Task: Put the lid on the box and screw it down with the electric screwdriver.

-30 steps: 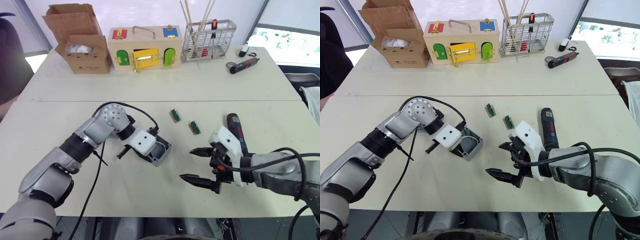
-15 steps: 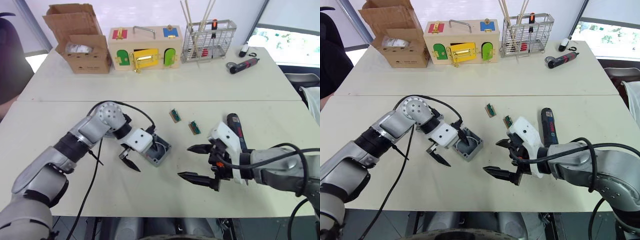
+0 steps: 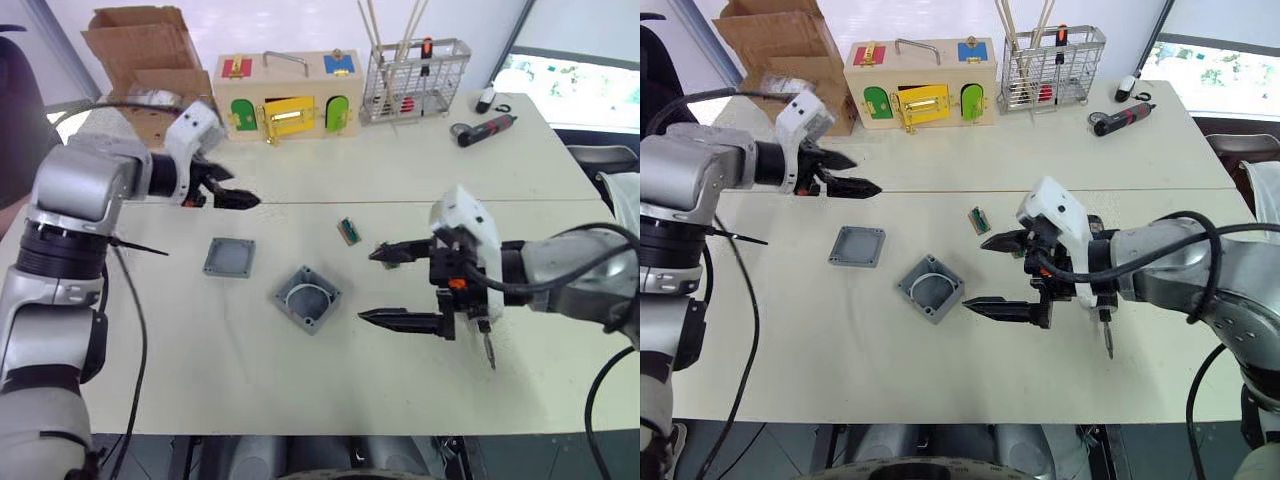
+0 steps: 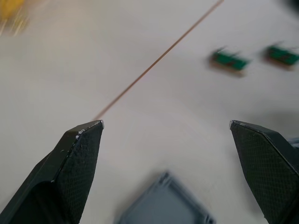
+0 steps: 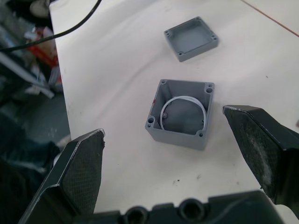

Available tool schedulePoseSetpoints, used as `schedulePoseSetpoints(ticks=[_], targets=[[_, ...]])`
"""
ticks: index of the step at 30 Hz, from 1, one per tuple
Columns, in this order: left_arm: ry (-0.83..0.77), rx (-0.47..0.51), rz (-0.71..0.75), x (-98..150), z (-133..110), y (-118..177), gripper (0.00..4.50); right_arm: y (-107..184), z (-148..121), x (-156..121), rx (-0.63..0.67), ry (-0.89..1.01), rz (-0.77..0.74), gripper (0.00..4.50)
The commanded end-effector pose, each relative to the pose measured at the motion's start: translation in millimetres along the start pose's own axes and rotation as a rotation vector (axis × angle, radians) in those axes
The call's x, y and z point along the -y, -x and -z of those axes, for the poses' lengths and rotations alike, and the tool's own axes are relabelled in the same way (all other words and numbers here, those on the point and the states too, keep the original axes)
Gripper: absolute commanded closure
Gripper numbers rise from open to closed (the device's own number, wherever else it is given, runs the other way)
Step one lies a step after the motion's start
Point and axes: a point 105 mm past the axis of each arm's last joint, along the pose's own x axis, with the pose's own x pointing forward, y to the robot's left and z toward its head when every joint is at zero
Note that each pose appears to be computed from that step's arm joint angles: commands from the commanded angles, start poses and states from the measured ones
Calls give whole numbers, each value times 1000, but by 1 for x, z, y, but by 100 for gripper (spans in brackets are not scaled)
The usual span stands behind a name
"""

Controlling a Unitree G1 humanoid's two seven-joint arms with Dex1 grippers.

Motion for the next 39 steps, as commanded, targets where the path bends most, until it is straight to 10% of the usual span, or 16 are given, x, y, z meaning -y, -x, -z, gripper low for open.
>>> schedulePoseSetpoints(ticks=[1,14,39], targets=[[92,-68,-166,-13,15,12,6,-7,0,1,-12,76,-25,0],[296,-324,-338,-16,79,2,6,-41,3,-6,88,79,-64,0],[196,-448,-282,-30,85,-28,6,-56,0,-17,191,-44,63,0]])
